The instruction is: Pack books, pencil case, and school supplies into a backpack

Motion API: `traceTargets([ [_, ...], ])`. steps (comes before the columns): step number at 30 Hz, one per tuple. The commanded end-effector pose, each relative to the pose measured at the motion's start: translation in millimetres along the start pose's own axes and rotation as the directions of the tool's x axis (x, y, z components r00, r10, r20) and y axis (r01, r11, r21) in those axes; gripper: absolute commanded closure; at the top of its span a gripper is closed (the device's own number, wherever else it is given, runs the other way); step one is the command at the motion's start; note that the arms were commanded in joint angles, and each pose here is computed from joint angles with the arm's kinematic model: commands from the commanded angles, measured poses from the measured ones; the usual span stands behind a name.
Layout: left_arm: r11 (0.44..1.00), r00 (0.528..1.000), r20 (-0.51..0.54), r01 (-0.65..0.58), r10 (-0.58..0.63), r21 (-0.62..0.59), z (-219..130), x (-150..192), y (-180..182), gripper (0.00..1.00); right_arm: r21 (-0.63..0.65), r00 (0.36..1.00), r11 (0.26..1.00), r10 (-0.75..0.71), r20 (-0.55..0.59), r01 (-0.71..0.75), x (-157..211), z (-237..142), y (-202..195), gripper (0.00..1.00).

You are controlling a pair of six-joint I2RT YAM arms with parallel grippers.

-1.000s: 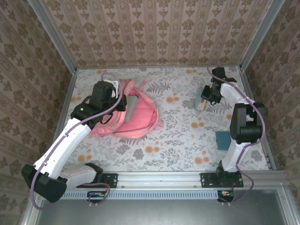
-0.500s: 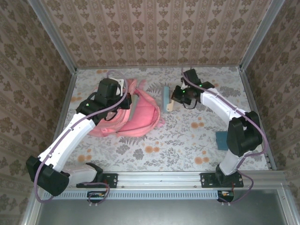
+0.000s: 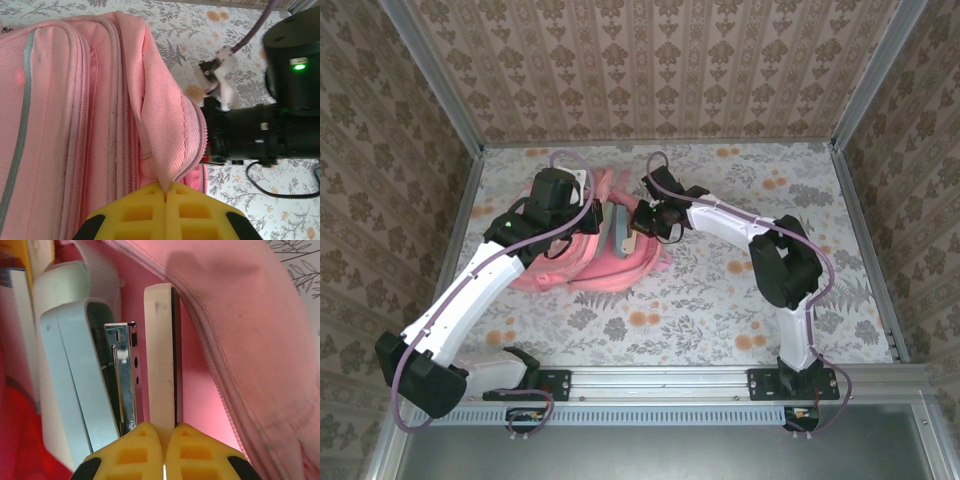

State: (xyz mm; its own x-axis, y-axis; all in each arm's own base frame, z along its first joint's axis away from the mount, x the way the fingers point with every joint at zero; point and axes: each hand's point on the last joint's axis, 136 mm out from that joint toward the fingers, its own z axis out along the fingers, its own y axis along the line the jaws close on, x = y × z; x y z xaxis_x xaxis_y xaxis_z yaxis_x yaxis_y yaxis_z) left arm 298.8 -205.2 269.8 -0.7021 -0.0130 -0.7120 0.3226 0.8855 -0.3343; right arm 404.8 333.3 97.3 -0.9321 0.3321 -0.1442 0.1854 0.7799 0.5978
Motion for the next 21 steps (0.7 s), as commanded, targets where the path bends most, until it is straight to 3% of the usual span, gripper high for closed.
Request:
traceTargets([
  [1, 0.997, 0.992, 0.123, -0.002, -0.007, 0.08, -21, -27, -21, 1.0, -0.007, 0.998, 0.999, 0.05, 0.044, -0.05, -12, 3, 9, 0.97],
  [3, 0.997, 0.993, 0.119, -0.002, -0.007, 0.078, -21, -25, -20, 1.0, -0.008, 0.998, 0.999, 0.05, 0.042, -0.049, -12, 6, 11, 0.84],
  [8, 0.998, 0.993, 0.117, -0.012, 0.004, 0.064, -21, -21, -16, 1.0, -0.021, 0.999, 1.0, -0.001, 0.05, 0.002, -11, -6, 20, 0.64],
  [15, 0.999, 0.994, 0.108, -0.015, 0.01, 0.049, -21, -16, -12, 1.0, -0.02, 0.996, 0.998, -0.055, 0.074, 0.056, -10, -28, 20, 0.61],
  [21, 0.998, 0.994, 0.109, -0.006, 0.0, 0.058, -19, -18, -14, 1.0, 0.015, 0.999, 0.999, -0.046, 0.012, 0.046, 1, -6, 6, 0.61],
])
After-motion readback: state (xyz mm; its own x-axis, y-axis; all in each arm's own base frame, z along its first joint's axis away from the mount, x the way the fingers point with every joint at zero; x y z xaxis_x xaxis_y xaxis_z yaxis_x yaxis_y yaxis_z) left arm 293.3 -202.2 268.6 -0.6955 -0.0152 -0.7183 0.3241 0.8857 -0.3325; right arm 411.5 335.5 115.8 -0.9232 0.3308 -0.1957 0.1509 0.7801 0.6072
